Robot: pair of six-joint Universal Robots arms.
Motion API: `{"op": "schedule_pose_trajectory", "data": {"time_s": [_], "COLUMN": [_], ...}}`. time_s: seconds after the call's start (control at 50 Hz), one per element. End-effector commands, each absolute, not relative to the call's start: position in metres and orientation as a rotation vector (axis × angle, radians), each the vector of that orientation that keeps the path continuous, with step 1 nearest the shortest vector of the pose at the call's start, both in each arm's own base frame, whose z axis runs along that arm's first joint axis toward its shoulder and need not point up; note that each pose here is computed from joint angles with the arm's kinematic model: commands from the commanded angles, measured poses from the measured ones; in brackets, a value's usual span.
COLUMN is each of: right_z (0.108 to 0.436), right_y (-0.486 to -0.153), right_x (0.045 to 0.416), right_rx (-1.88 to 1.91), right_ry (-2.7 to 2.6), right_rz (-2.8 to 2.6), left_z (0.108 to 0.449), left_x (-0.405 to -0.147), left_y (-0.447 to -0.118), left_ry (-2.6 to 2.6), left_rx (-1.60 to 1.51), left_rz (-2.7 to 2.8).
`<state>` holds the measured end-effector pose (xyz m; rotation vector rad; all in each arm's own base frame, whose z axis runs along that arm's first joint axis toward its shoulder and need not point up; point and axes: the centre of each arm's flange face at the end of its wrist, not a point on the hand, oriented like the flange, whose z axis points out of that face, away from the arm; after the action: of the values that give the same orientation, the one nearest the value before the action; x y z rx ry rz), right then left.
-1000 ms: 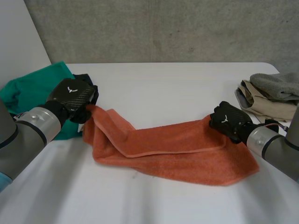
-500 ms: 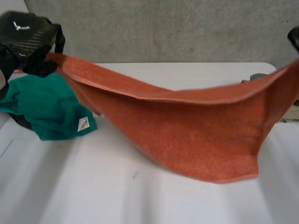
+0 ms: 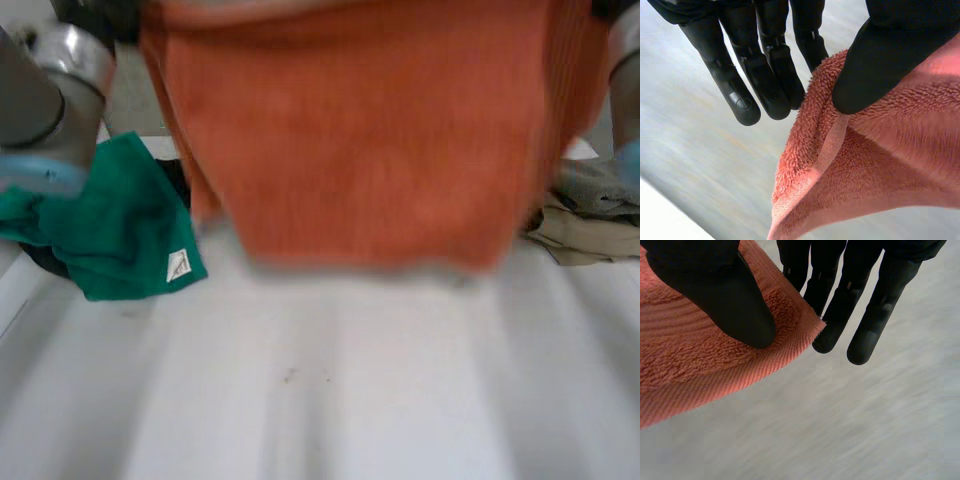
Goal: Fold the laundry.
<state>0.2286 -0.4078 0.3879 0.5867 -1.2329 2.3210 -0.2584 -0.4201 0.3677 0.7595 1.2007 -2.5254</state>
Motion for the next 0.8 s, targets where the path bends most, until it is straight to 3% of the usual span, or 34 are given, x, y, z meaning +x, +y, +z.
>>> {"op": "schedule_pose_trajectory", "data": {"time_s": [0.02,0.28,0.44,0.52,0.62,0.8], "right_z": [0.423,0.327,0.233,0.192,0.167,0.165], "right_y": [-0.396,-0.395,-0.390,-0.363,-0.351,-0.346], "right_x": [0.235,0.242,0.239,0.233,0.210,0.197], "right_rx": [0.473,0.727,0.923,1.034,1.050,1.056], "right_ry": [-1.011,-1.349,-1.726,-1.953,-2.093,-2.137], "right_rz": [2.467,2.311,2.069,1.871,1.707,1.708], "left_z": [0.418,0.313,0.214,0.176,0.141,0.133], "left_x": [-0.253,-0.247,-0.249,-0.246,-0.235,-0.226], "left_y": [-0.407,-0.401,-0.382,-0.364,-0.340,-0.340], "left_ry": [0.943,1.408,1.755,1.919,2.081,2.094], "left_rx": [0.593,0.754,0.899,0.960,1.035,1.142], "left_rz": [-2.700,-2.537,-2.314,-2.182,-1.993,-1.983]}}
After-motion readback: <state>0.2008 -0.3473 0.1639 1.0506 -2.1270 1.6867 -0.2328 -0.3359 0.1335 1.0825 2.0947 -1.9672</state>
